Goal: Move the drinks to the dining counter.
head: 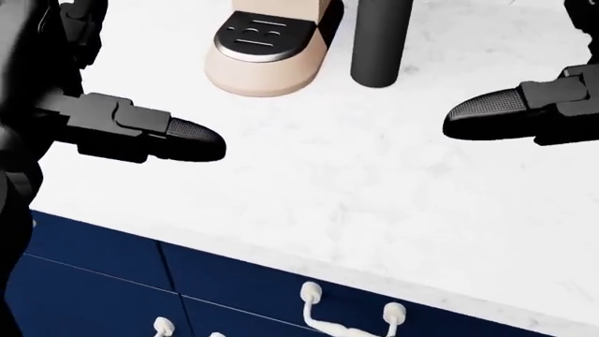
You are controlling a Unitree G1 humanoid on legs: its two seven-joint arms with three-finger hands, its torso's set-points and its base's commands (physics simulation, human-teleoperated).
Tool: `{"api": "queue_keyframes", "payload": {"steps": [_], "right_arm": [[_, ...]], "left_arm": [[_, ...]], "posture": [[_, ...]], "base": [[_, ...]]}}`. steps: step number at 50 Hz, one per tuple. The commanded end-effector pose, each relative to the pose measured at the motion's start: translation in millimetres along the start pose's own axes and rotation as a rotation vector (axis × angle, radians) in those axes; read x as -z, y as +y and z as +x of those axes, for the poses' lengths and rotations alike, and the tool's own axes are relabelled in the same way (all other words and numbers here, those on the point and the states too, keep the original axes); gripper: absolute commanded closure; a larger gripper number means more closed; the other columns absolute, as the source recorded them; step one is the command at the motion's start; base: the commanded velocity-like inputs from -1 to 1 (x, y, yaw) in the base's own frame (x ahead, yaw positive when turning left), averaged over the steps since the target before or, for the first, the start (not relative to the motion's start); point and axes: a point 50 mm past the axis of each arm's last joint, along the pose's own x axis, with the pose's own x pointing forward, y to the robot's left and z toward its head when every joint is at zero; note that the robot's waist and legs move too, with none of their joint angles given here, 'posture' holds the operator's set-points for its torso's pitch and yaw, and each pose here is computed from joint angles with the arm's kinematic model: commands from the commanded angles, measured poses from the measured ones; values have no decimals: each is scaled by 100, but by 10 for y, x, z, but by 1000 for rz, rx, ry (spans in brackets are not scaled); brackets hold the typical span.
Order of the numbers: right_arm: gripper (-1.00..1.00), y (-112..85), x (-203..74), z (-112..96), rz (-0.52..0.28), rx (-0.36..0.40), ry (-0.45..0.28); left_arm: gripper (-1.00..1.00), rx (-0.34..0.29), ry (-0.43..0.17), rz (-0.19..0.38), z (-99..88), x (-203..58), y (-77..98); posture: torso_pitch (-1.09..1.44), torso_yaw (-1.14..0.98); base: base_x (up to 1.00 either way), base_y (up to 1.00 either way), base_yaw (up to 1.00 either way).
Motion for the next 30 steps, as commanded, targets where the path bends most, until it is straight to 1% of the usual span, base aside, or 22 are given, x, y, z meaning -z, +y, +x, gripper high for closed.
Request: {"api": "queue_keyframes", "payload": {"steps": [1,14,30], "right_arm": [[-100,-75,-156,-16,-5,47,-91],[-100,-97,-142,-18,8,57,-89],[-100,-71,-161,-2,10,65,-90]], "left_arm": [[-100,0,-108,13,-27,-189,-7],[-100,-2,-107,8,-25,-173,-7],[-100,-10,-116,10,-69,-228,46]], "posture": [[0,0],[0,0],[0,0]], "base": [[32,0,0],[34,0,0],[1,0,0]]}}
